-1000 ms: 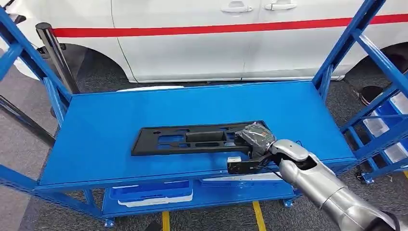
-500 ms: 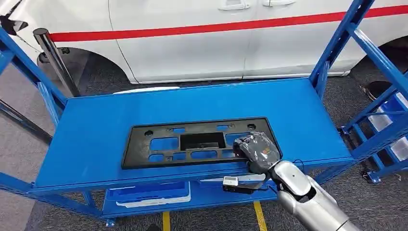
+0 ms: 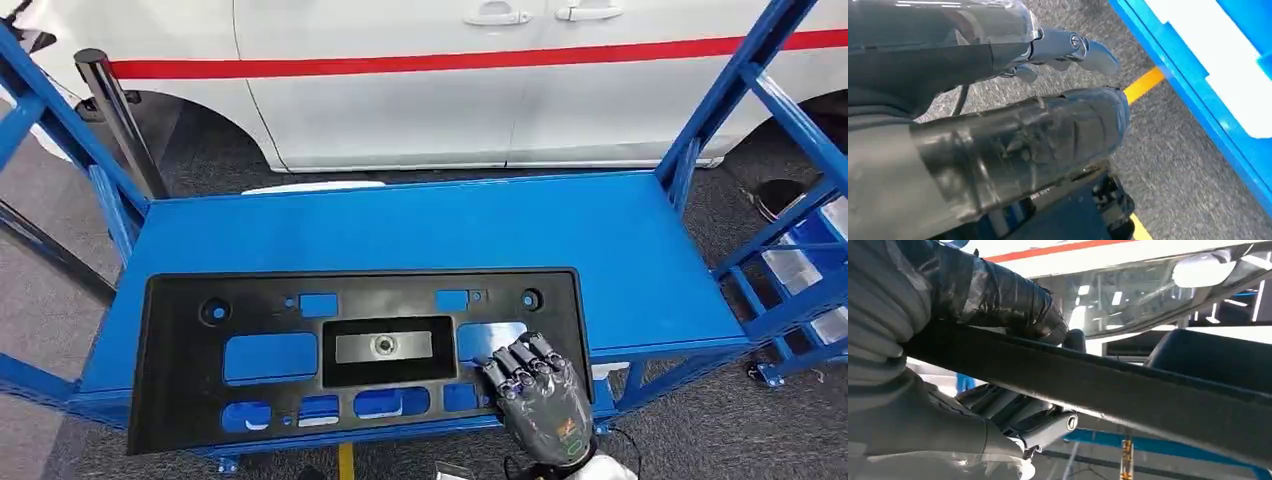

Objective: Take the parts from the cabinet and place them on the table.

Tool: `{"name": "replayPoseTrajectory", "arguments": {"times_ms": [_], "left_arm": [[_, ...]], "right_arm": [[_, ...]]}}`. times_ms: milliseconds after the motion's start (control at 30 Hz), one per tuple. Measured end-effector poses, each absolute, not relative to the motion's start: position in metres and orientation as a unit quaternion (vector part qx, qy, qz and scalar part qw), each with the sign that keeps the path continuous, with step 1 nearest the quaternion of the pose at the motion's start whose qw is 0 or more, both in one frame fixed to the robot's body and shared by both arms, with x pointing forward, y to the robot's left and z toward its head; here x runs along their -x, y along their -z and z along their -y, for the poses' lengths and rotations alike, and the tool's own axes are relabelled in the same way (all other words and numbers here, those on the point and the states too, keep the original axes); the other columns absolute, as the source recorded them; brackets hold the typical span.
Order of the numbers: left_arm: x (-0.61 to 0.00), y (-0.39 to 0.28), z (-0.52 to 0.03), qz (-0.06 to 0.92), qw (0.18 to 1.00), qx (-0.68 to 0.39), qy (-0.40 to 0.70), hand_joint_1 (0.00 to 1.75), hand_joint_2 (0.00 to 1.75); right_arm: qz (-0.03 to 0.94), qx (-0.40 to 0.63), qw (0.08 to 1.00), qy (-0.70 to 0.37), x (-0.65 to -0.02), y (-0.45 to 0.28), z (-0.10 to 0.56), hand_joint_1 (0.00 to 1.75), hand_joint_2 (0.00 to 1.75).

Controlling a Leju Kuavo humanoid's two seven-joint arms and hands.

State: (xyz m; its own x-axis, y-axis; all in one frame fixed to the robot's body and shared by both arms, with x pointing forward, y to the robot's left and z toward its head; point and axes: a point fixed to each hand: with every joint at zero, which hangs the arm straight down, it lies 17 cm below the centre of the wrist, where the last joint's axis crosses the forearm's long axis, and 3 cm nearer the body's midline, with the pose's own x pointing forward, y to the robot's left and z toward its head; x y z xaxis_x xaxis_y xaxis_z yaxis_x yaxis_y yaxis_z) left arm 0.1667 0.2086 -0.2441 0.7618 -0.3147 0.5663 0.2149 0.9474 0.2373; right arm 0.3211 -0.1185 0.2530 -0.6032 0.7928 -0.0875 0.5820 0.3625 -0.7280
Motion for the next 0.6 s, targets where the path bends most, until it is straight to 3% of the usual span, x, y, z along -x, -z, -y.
{"name": "replayPoseTrajectory", "arguments": {"times_ms": [200,233,600], "left_arm": [[-0.165,0.243,-0.204,0.319,0.935,-0.069,0.142,0.0,0.0],[-0.165,0.243,-0.204,0.32,0.934,-0.069,0.142,0.0,1.75],[-0.163,0.242,-0.2,0.328,0.932,-0.058,0.144,0.0,1.75]], "right_arm": [[0.823,0.436,0.119,-0.345,-0.294,-0.279,0.11,1.75,1.75],[0.826,0.436,0.11,-0.341,-0.289,-0.284,0.109,1.75,1.75],[0.829,0.445,0.151,-0.303,-0.295,-0.293,0.112,1.75,1.75]]}}
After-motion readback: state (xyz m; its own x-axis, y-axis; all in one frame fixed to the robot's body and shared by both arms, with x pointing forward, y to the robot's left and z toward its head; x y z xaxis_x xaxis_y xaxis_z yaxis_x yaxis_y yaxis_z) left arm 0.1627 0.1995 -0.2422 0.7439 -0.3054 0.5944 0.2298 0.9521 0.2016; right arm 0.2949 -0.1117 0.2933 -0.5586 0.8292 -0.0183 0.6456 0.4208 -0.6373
